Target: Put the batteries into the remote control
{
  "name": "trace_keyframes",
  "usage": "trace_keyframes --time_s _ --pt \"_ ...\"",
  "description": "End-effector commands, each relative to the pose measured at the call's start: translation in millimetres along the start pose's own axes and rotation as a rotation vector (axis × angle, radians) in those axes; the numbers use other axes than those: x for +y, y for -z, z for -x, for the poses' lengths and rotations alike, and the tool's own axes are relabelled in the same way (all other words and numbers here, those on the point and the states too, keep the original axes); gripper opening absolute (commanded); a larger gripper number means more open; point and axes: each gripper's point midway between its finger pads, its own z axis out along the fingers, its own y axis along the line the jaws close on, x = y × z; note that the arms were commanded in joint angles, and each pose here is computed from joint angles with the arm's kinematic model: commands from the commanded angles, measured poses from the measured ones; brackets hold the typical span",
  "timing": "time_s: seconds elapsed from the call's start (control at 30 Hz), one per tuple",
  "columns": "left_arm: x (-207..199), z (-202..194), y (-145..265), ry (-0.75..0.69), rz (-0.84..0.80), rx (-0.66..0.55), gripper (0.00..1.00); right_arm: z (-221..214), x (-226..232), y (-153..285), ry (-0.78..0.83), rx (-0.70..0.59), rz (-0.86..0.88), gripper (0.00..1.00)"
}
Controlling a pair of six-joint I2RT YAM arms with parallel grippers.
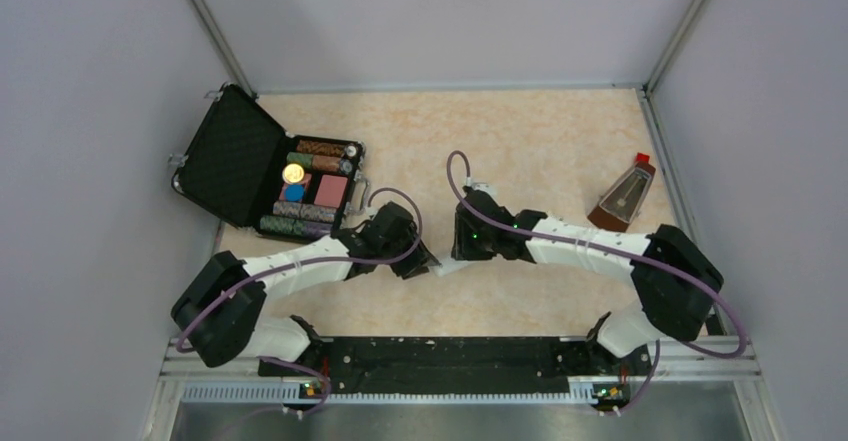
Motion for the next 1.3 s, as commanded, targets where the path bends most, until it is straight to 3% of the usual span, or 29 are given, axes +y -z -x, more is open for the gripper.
trace_keyframes --time_s 0.0,0.8,1.13,1.27 --pt "2 2 -3 -0.032 0.010 -0.002 0.39 15 20 -4 0.030 -0.034 0.026 0.32" --pt "3 0 -19 -0.020 -0.009 0.043 0.44 -12 0 -31 -0.001 0.025 -0.072 0.26" --pt "11 3 -29 -0.016 0.075 0.048 0.42 2 2 -15 -0.024 -0.027 -0.077 0.26" --pt "15 6 -26 -0.021 0.085 0.029 0.39 22 8 8 -0.035 -0.095 -0.064 0.32"
